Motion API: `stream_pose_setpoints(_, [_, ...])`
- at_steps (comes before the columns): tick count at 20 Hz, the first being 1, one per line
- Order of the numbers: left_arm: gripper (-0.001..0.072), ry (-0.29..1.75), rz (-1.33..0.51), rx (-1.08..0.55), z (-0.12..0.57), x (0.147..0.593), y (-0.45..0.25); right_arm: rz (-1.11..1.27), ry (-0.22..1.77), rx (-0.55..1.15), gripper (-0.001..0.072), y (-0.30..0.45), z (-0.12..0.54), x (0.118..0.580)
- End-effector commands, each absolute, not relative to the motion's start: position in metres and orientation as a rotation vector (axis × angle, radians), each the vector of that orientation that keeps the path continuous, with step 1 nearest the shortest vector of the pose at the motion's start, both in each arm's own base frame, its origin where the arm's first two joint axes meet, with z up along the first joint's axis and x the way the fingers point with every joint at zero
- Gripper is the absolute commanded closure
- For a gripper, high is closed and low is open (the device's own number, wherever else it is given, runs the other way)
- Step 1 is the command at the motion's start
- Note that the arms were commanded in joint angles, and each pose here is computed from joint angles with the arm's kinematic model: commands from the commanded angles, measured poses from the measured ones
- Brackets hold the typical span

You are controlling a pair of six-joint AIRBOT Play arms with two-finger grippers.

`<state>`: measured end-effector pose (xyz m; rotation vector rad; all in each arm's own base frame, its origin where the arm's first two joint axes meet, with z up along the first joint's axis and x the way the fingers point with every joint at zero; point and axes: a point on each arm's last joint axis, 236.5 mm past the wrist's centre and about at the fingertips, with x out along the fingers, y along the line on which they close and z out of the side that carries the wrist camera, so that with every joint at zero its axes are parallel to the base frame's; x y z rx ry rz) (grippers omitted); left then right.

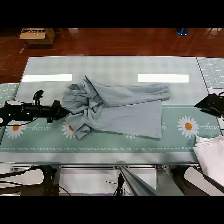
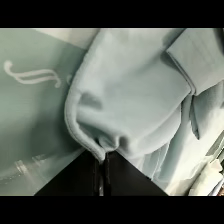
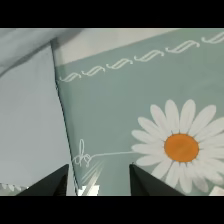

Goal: Fold the shirts.

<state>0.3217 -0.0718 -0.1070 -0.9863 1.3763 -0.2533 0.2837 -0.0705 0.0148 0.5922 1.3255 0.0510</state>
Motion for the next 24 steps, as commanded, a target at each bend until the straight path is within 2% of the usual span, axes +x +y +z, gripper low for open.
stream_pose_setpoints(1, [0.0679, 1.361, -0.338, -0.961, -0.094, 0.319, -0.080, 0.091, 1.453, 0.710, 0.0232, -0.039, -0.020, 0.248])
stream_pose_setpoints(3, [0.0679, 1.338, -0.366, -0.947, -0.085, 0.321, -0.082, 0.165, 1.463, 0.839, 0.0196, -0.005, -0.041, 0.236])
stream_pose_setpoints(6, [0.0679, 1.303, -0.384, -0.965, -0.072, 0.326, -0.085, 0.188, 1.462, 0.941, 0.0194, 0.020, -0.066, 0.224])
stream_pose_setpoints(12, [0.0679, 1.256, -0.460, -1.012, -0.050, 0.334, -0.095, 0.236, 1.508, 0.943, 0.0196, 0.049, -0.093, 0.198])
stream_pose_setpoints(17, [0.0679, 1.201, -0.514, -1.078, -0.032, 0.342, -0.104, 0.213, 1.446, 0.894, 0.0203, 0.082, -0.113, 0.218])
stream_pose_setpoints(19, [0.0678, 1.184, -0.520, -1.085, -0.029, 0.345, -0.104, 0.159, 1.391, 0.898, 0.0305, 0.090, -0.116, 0.237])
stream_pose_setpoints(21, [0.0679, 1.156, -0.532, -1.098, -0.024, 0.350, -0.105, 0.143, 1.318, 0.934, 0.0317, 0.101, -0.112, 0.257])
stream_pose_setpoints(22, [0.0678, 1.137, -0.536, -1.117, -0.020, 0.354, -0.105, 0.152, 1.286, 0.950, 0.0383, 0.106, -0.108, 0.265])
stream_pose_setpoints(23, [0.0679, 1.110, -0.556, -1.120, -0.012, 0.359, -0.106, 0.184, 1.266, 0.940, 0.0555, 0.110, -0.103, 0.270])
stream_pose_setpoints(24, [0.0679, 1.081, -0.589, -1.120, 0.000, 0.364, -0.107, 0.242, 1.251, 0.922, 0.0687, 0.116, -0.093, 0.275])
